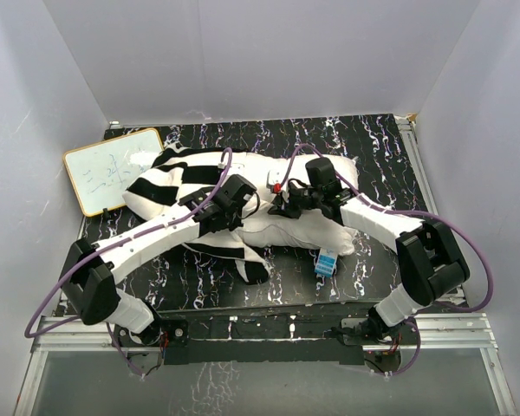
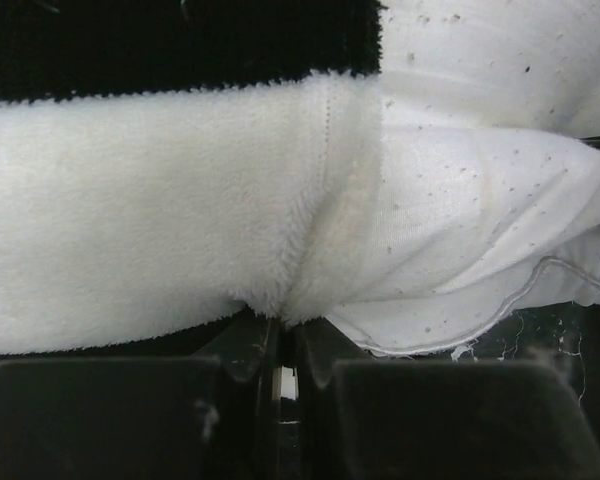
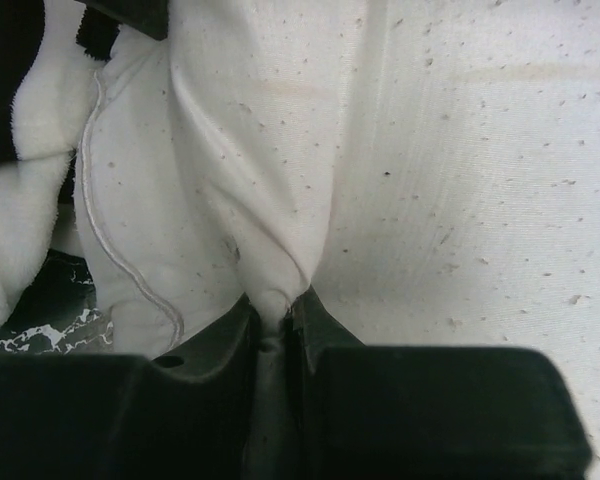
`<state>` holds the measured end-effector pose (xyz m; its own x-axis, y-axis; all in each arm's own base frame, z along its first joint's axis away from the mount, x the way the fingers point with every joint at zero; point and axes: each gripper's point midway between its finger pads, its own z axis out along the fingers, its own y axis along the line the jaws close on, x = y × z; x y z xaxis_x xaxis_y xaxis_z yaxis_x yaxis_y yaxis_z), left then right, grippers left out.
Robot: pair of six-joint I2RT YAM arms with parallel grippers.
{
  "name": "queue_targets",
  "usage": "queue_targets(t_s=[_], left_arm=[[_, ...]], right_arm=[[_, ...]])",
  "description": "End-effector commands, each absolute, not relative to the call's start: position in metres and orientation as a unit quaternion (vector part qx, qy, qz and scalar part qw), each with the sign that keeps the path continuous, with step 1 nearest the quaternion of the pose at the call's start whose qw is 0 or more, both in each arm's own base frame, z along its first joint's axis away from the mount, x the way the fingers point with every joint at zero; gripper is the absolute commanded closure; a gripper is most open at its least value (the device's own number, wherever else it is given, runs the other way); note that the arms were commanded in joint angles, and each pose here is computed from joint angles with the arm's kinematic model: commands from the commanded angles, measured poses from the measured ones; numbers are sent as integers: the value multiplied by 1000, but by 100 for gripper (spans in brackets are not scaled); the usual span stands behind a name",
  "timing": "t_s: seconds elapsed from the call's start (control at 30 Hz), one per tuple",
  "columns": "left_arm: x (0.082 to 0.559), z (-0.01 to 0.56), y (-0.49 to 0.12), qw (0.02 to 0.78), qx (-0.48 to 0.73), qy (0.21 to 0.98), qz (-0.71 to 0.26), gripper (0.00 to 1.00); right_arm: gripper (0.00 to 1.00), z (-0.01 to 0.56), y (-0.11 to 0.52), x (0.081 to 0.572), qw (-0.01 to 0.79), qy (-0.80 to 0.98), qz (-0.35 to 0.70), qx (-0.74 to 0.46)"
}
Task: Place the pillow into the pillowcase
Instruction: Stuff the pillow into the pillowcase.
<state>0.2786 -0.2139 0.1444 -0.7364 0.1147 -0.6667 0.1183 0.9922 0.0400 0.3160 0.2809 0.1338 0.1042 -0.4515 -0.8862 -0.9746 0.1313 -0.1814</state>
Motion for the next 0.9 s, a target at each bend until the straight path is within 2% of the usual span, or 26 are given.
queue_targets(t_s=[0.0,0.13,0.23,0.37,0.43,0.5,0.57,0.63,0.73,0.8,0.87], left_arm=[[286,166,-213,383,77,920,-11,100],[259,198,-269,374,146,894,-198,100],[230,235,-309,355,194,850,-338,100],[211,274,-343,340,236,793,-447,100],[203,281,-357,324,248,769,-491,100],[195,279,-365,305,252,753,-525,100],[187,262,-364,285,240,755,-539,100],[187,229,-351,283,215,781,-514,100],[184,171,-321,271,173,830,-455,100],[179,150,-305,264,153,849,-433,84],[175,149,-294,267,144,855,-421,70]], right_arm=[[92,115,278,310,413,643,312,-565],[92,138,288,326,441,646,319,-535],[92,180,303,351,486,634,328,-505],[92,239,331,382,532,624,345,-457],[92,238,342,387,530,637,352,-436],[92,209,342,384,526,656,336,-425],[92,163,332,374,512,676,320,-423],[92,117,318,354,476,696,312,-438],[92,89,313,303,421,658,355,-513],[92,79,306,264,355,621,388,-581],[86,74,296,241,322,592,397,-623]])
